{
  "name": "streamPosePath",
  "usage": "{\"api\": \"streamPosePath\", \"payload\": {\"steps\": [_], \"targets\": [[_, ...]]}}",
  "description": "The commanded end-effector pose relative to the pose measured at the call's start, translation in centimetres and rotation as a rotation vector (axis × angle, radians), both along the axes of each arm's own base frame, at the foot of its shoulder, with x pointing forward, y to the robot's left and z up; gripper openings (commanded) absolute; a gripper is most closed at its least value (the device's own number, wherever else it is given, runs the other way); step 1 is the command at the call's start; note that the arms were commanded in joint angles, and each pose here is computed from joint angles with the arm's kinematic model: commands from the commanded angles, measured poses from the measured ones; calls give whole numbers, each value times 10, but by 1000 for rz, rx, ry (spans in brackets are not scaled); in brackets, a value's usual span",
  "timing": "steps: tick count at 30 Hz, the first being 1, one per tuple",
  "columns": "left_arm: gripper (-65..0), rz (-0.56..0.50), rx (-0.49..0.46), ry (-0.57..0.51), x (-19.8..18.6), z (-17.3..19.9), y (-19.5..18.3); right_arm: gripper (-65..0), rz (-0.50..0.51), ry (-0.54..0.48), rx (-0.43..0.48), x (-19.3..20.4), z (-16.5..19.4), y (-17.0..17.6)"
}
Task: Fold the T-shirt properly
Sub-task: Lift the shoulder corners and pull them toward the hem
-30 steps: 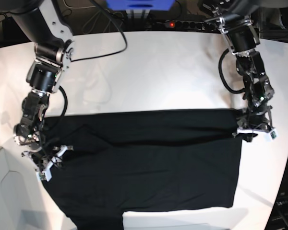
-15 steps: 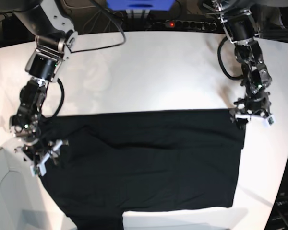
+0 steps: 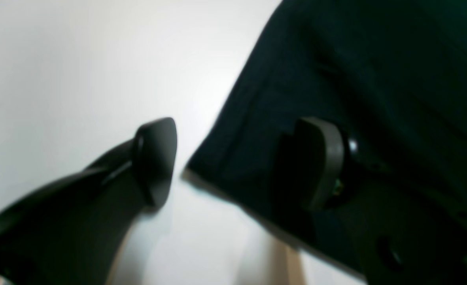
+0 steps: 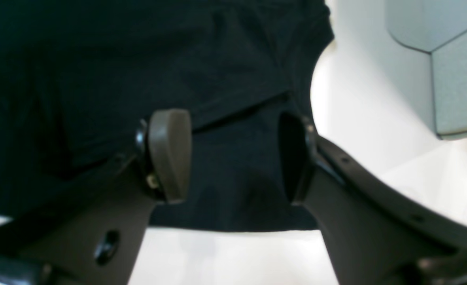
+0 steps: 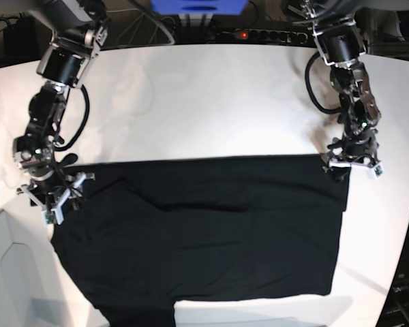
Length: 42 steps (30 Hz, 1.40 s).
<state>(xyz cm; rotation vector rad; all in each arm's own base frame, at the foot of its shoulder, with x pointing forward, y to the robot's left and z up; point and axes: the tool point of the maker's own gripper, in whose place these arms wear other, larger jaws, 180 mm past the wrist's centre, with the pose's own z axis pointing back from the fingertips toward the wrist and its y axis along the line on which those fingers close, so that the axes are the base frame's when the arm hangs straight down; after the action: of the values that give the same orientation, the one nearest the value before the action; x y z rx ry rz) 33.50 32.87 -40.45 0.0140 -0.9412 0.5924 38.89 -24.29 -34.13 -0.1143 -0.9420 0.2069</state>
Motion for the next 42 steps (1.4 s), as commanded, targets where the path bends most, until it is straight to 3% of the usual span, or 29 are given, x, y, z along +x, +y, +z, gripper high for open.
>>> {"api": "streamPosePath", "payload": {"steps": [1, 3, 7, 11, 15, 31, 34, 39, 42], "targets": [[-207, 0, 6, -13, 3, 6, 4, -291, -17, -67, -19, 8, 22, -16], [-237, 1, 2, -6, 2, 4, 4, -291, -55, -70, -17, 5, 24, -31], [-409, 0, -16, -2, 1, -1, -4, -291, -118, -74, -19, -2, 26, -57], [-561, 3, -34, 14, -2, -9, -8, -291, -139, 12, -10, -10, -2, -76], [-648, 10, -53, 46, -6, -22, -9, -291, -147, 36, 43, -14, -16, -84], [-649, 13, -34, 49, -9, -21, -3, -306, -166, 143, 127, -34, -69, -88], [-649, 14, -32, 50, -9, -21, -2, -381, -165, 145, 128, -35, -70, -88], [-649, 14, -32, 54, -10, -21, -2, -650, -164, 152, 123, -36, -70, -88], [-649, 14, -25, 43, -9, -15, 2, -650, -173, 194, 99, -46, -73, -98]]}}
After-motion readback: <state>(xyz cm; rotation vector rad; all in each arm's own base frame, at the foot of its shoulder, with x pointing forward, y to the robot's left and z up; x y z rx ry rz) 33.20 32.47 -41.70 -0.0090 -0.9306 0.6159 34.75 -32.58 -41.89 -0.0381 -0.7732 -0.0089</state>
